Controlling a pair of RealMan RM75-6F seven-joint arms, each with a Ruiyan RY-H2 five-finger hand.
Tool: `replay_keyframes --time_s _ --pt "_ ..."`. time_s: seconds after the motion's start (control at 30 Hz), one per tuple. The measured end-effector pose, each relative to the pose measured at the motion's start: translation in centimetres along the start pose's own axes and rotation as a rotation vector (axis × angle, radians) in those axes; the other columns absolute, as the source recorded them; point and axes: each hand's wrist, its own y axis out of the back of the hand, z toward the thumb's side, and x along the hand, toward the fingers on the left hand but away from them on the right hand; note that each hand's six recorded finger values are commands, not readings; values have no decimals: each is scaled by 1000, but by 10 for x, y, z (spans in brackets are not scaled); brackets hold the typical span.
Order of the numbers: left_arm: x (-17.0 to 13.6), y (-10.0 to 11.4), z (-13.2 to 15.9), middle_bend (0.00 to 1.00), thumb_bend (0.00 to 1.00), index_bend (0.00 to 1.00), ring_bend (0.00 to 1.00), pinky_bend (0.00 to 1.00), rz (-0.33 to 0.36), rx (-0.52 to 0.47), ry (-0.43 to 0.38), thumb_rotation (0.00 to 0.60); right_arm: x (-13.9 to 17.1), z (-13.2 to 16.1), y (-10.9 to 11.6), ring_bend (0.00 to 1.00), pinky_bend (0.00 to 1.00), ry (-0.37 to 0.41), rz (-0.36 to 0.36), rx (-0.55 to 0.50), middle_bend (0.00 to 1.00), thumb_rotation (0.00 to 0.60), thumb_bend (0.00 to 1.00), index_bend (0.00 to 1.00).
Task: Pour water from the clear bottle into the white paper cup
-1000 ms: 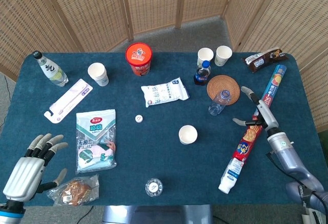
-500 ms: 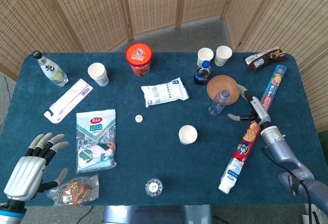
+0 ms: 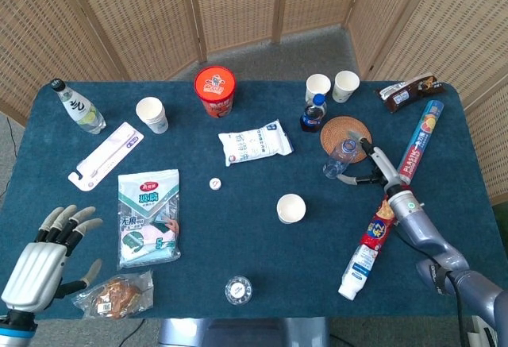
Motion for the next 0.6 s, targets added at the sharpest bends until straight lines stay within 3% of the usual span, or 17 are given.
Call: replay_keyframes --time_s 0.47,0.53,0.6 --pt "-8 3 -9 161 416 204 75 0 14 0 23 527 -24 2 -22 0 0 -21 32 -43 1 600 193 0" --pt "-10 3 -10 161 416 204 75 0 15 1 29 528 -26 0 -22 0 0 -29 28 -46 29 600 194 8" --pt "-11 4 -12 161 416 205 75 0 15 2 35 527 -28 -3 -22 23 19 -40 20 -55 114 600 197 89"
